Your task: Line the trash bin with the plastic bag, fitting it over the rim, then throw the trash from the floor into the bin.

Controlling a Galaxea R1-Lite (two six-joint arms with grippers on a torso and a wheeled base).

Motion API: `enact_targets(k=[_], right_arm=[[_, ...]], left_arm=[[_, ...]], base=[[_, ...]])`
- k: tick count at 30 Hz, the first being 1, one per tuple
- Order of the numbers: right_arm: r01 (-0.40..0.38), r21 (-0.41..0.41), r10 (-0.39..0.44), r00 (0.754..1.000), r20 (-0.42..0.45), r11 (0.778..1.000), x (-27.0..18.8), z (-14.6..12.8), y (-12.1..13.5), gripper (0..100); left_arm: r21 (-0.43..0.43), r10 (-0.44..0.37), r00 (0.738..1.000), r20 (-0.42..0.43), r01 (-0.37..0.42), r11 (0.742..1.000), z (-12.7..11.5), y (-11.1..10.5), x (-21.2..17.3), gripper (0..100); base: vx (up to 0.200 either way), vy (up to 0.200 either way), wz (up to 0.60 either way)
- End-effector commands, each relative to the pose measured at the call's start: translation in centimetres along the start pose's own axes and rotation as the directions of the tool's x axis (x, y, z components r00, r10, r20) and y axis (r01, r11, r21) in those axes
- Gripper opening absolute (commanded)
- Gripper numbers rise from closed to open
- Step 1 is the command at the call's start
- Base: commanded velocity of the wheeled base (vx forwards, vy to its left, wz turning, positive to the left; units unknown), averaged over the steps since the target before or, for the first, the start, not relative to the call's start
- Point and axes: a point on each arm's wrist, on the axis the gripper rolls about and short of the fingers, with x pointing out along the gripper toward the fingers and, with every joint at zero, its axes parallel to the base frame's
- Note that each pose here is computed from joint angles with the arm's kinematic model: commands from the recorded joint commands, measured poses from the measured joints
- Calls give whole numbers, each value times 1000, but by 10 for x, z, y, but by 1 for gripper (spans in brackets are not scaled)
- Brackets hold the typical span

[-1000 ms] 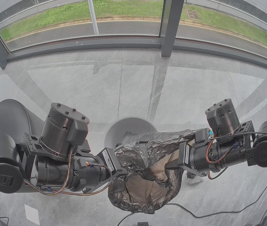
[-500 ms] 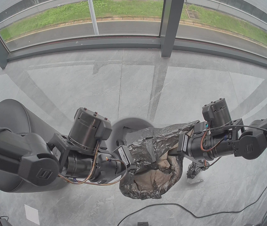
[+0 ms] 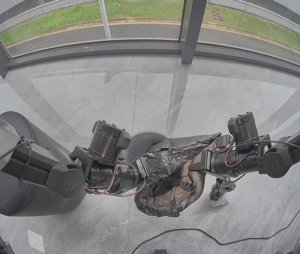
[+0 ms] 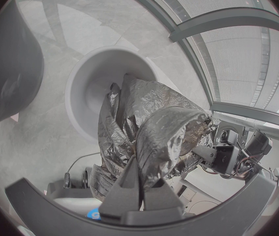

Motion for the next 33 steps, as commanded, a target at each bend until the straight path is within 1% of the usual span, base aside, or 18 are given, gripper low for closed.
enact_targets(k=[1,4,9,13,16,20,24,29,33], right_arm=[[18,-25,-18,1000,-8,1000,10,0,-12,0],[28,-36,-29,999,-16,999,20,0,-19,0],[36,-36,-37,999,-32,999,30,-4,-24,0],[25,-68,-27,999,-25,997,39,-5,-26,0],[10,-81,-11,1000,-9,997,40,-2,-23,0],[-16,-98,17,1000,15,995,42,5,-13,0],[-26,-105,29,999,28,994,46,12,-9,0],[-22,-105,23,1000,12,994,53,8,-10,0],[-10,-105,9,1000,-9,994,61,1,-13,0]], left_arm=[[14,22,1000,16,-22,1000,10,8,15,0],[18,25,999,32,-26,999,18,10,19,0],[17,39,998,51,-40,999,20,11,17,0],[7,45,996,78,-46,999,27,14,11,0],[0,47,995,89,-48,999,30,16,9,0],[-10,55,987,148,-54,998,40,15,0,0],[-23,54,982,182,-50,998,48,17,-12,0],[-32,77,979,189,-73,997,52,26,-13,0],[-44,106,978,180,-99,994,52,36,-4,0]], base=[[0,0,0],[0,0,0],[0,0,0],[0,0,0],[0,0,0],[0,0,0],[0,0,0],[0,0,0],[0,0,0]])
